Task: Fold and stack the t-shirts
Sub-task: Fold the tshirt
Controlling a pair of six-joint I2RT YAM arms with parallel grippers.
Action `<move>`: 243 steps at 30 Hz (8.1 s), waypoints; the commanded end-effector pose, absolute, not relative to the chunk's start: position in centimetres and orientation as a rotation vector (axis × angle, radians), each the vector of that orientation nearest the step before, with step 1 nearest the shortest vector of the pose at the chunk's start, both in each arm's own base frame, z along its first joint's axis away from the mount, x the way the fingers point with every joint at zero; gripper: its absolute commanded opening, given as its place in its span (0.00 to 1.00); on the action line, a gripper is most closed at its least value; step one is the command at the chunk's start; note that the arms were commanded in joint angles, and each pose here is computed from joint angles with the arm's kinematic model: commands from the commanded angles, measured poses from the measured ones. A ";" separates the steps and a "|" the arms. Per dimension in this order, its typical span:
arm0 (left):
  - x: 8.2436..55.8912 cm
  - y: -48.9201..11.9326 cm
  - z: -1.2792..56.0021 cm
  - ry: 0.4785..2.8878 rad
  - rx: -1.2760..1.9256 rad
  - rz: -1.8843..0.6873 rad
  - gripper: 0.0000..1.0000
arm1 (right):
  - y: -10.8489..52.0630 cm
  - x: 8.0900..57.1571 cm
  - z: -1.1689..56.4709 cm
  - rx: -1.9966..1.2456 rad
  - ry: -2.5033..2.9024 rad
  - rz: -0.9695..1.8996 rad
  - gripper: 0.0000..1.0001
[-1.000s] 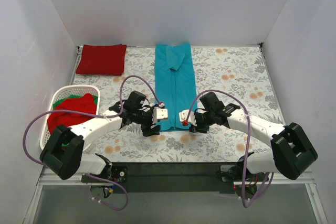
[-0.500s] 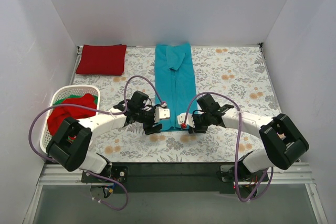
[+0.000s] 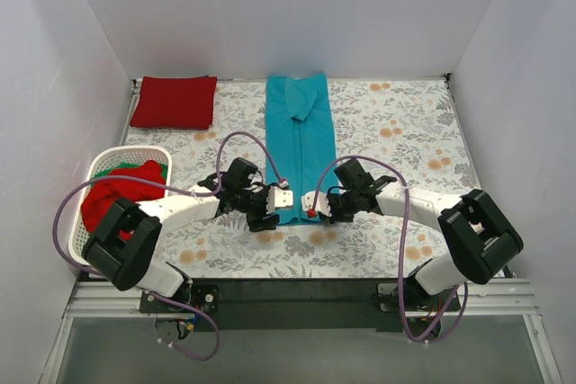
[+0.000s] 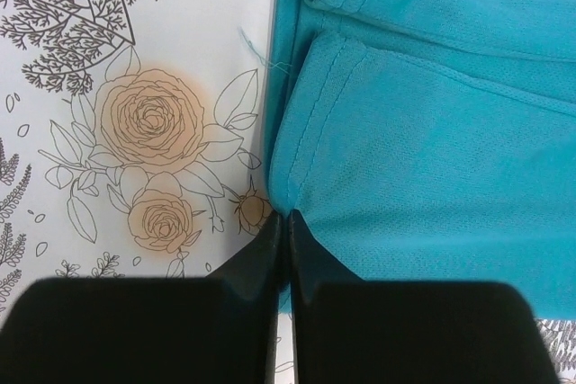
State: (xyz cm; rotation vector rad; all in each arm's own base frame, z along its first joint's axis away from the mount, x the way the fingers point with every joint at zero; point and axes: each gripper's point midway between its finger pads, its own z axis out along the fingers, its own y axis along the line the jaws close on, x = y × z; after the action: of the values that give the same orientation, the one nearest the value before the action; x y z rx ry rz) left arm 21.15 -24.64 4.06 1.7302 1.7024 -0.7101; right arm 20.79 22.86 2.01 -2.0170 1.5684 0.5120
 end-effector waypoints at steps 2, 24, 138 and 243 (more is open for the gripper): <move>20.5 -25.1 3.2 1.669 1.775 -0.711 0.55 | 20.3 18.8 -0.4 -2.106 1.742 0.526 0.04; 21.8 -24.6 2.8 1.780 1.804 -0.608 0.00 | 23.3 20.6 5.4 -1.970 1.745 0.612 0.01; 27.9 -23.4 11.2 2.015 1.458 -1.109 0.00 | 23.7 27.6 10.6 -1.771 1.873 0.999 0.01; 21.5 -20.7 6.6 1.566 1.617 -0.602 0.56 | 23.4 20.3 4.2 -1.946 1.649 0.449 0.41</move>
State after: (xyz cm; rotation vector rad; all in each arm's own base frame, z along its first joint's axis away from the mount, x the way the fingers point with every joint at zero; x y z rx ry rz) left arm 19.46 -19.84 6.01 1.5817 1.7048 -0.7105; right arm 19.60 22.70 4.61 -1.9355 1.7073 0.4866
